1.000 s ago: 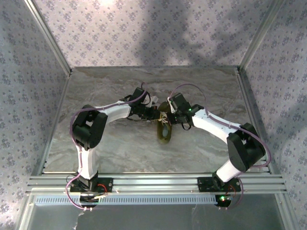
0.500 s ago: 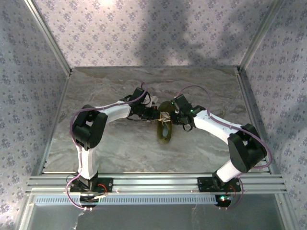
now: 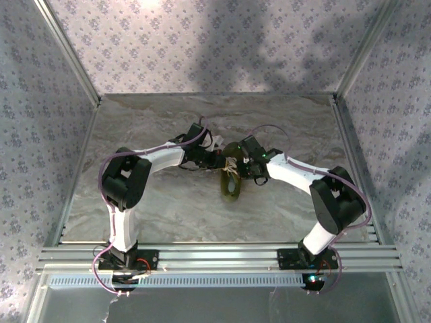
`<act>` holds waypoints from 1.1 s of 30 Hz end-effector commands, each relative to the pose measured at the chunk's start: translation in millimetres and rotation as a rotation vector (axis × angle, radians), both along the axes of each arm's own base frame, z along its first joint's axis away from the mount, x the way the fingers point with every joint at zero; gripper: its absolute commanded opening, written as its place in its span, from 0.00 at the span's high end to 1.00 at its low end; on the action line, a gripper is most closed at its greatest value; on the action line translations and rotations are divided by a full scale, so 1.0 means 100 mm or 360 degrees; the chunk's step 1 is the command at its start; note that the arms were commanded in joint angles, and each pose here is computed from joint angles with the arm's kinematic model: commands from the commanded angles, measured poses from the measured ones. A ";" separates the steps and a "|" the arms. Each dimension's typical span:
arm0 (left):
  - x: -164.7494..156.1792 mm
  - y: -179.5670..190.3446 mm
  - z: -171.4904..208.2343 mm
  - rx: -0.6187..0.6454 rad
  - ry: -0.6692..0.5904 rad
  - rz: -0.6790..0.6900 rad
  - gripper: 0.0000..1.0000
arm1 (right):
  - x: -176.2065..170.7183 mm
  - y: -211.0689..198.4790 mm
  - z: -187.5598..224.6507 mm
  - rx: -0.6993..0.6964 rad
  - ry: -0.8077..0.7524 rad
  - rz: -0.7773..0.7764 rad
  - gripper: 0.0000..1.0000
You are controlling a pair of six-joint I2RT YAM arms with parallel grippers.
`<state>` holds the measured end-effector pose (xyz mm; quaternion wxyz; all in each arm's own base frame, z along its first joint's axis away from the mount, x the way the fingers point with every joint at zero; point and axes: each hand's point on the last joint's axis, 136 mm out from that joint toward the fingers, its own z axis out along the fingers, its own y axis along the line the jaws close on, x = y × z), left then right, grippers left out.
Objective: Tie the shoes
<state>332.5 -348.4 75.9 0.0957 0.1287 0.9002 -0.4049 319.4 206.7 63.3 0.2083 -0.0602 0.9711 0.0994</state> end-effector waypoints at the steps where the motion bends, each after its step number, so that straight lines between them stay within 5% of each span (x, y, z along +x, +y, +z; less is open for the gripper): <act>1: -0.01 -0.05 0.13 -0.0035 -0.0030 -0.0027 1.00 | -0.06 -0.04 0.02 -0.0042 0.0011 0.0016 0.67; 13: -0.03 -0.05 0.16 -0.0035 -0.0038 -0.0036 1.00 | 0.06 -0.14 0.48 -0.0044 -0.0255 0.0001 0.56; 21: -0.03 -0.06 0.17 -0.0042 -0.0038 -0.0043 1.00 | 0.08 -0.06 0.52 0.0095 -0.0211 -0.0040 0.89; 33: -0.05 -0.12 0.17 -0.0035 -0.0046 -0.0073 1.00 | 0.05 0.16 0.48 0.0344 -0.0140 -0.0410 1.00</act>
